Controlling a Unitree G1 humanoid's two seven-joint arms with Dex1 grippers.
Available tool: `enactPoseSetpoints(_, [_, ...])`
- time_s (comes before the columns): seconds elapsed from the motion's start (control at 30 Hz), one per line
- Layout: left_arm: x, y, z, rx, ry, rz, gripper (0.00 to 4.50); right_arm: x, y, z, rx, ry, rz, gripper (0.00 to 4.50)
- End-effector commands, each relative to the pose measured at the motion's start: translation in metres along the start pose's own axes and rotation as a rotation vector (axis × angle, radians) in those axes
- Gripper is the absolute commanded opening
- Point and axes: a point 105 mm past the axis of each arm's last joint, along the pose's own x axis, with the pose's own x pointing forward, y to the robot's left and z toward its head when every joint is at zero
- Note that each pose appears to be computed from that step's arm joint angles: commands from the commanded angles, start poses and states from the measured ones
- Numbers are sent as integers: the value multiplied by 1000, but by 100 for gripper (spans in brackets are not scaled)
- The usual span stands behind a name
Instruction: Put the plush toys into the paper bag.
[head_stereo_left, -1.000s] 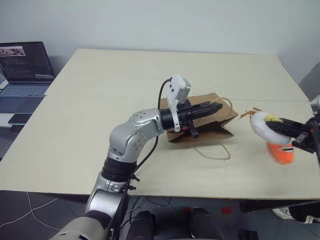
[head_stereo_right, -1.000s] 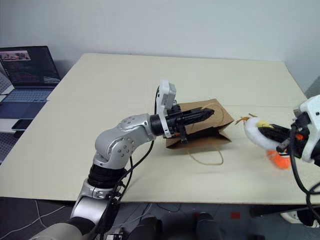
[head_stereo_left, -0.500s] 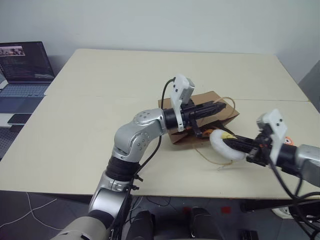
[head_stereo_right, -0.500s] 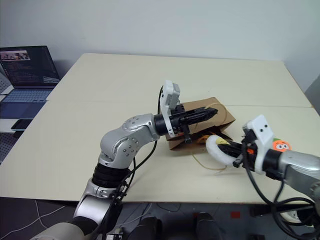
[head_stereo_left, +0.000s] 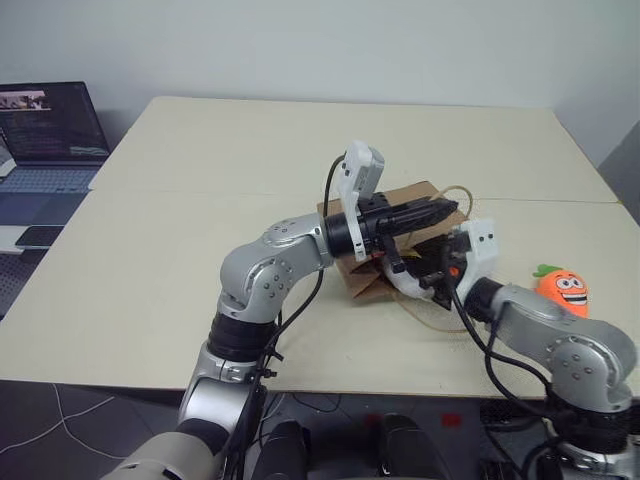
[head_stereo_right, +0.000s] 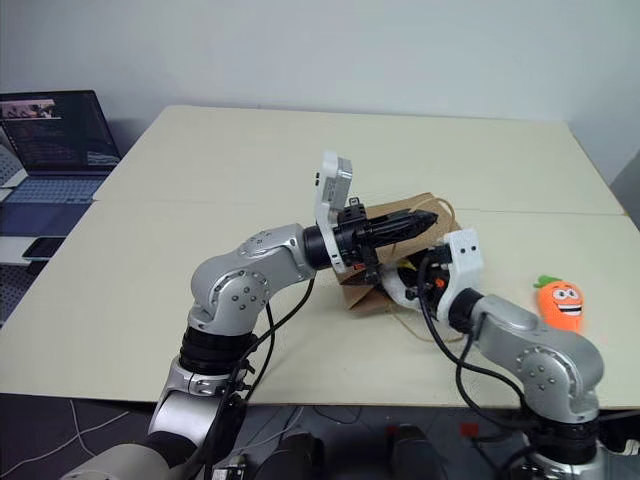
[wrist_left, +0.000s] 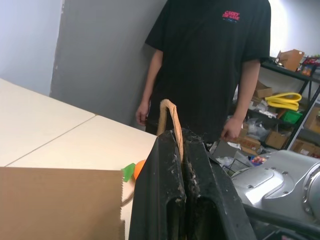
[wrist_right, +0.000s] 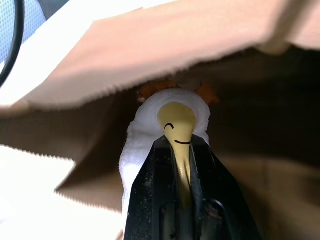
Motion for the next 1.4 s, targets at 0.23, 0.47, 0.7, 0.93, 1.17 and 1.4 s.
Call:
enactPoseSetpoints(0.23, [4,-11,17,9,-50,-36,0,32,7,9,207,-114,-97,2])
enactPoseSetpoints(0.47, [3,-4,16,11,-46,3,0,32,6,5,95,-116,-130,205])
enactPoseSetpoints(0.7, [3,6,12,31,-31,51,0,6,6,12,-44,-72,-74,416])
enactPoseSetpoints(0.93, [5,14,9,38,-30,82,0,-33,7,20,-187,13,49,416])
enactPoseSetpoints(1.17, [12,12,3,27,-48,85,0,-85,-12,41,-257,51,120,416])
enactPoseSetpoints(1.4, [16,8,0,39,-49,68,0,-128,-101,59,-417,25,-330,416])
